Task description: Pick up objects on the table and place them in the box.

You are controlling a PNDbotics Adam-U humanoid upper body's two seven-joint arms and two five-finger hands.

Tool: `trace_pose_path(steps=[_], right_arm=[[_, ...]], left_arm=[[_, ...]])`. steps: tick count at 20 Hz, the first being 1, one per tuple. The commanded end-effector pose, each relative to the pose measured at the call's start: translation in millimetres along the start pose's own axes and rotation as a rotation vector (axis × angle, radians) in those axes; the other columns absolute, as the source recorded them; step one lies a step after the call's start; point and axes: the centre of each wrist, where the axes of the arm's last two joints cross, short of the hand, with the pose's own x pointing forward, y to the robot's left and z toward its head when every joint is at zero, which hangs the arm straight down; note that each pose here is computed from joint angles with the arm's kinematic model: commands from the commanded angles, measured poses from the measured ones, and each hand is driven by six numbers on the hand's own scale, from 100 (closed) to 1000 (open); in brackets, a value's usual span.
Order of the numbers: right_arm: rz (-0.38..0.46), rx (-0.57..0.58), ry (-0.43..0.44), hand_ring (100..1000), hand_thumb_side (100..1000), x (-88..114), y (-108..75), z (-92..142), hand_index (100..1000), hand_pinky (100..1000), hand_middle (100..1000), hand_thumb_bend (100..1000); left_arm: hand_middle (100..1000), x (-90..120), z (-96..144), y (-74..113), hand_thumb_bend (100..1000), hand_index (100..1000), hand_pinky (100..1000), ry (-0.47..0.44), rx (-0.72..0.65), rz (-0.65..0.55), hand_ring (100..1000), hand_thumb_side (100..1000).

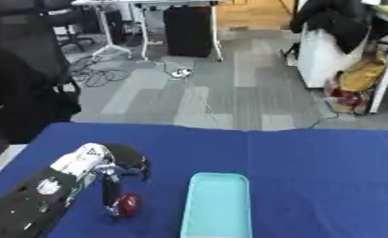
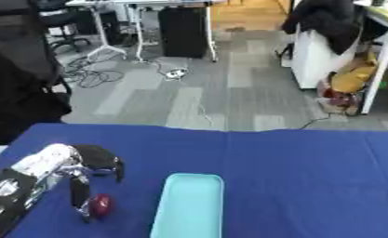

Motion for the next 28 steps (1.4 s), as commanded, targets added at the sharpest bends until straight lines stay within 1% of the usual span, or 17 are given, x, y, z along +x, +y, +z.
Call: trace_pose_path(steps=[1, 11, 14, 15, 16, 18, 22, 25, 26, 28], right_arm=[[0.009, 0.023, -0.020, 304, 903, 6, 1.9, -7, 752, 196, 376, 100], [0.007, 0.024, -0.023, 304, 904, 6, 2.1, -7, 751, 196, 376, 100], [0.007, 0.024, -0.023, 303, 904, 6, 2.1, -7, 751, 196, 376, 100], [0.007, 0.024, -0.022, 303, 904, 6, 2.1, -7, 751, 196, 376, 100], [0.007, 0.025, -0.022, 303, 904, 6, 2.1, -7, 751, 195, 375, 100], [0.007, 0.025, -0.022, 303, 904, 6, 2.1, -7, 751, 195, 375, 100], [0.007, 0.026, -0.022, 303, 904, 6, 2.1, -7, 751, 195, 375, 100], [0.007, 0.026, -0.023, 303, 904, 6, 2.2, -7, 751, 195, 375, 100], [0.007, 0.026, -0.023, 303, 904, 6, 2.2, -7, 751, 195, 375, 100], [0.006, 0.026, -0.023, 303, 904, 6, 2.3, -7, 751, 195, 375, 100]], left_arm=[[714, -8, 7, 12.1, 792, 754, 351, 0.014, 0.018, -0.019, 471, 354], [702, 0, -3, -0.8, 792, 750, 342, -0.024, -0.028, -0.034, 466, 373], [692, 0, -3, 0.6, 832, 741, 342, -0.016, -0.026, -0.057, 463, 337], [692, 0, -3, 1.3, 832, 741, 342, -0.011, -0.025, -0.067, 463, 337], [696, -1, -1, 3.6, 888, 727, 352, -0.004, -0.022, -0.085, 467, 300], [690, 0, 1, 8.0, 920, 723, 356, 0.010, -0.018, -0.131, 466, 284], [652, 1, 1, 7.6, 915, 714, 338, 0.016, -0.012, -0.170, 448, 285], [636, 1, -1, 3.7, 900, 705, 324, 0.009, -0.005, -0.160, 436, 290], [614, 1, -1, 2.6, 895, 693, 310, 0.007, -0.004, -0.155, 418, 291], [609, 1, -2, 0.4, 891, 689, 304, 0.004, -0.003, -0.147, 412, 293]])
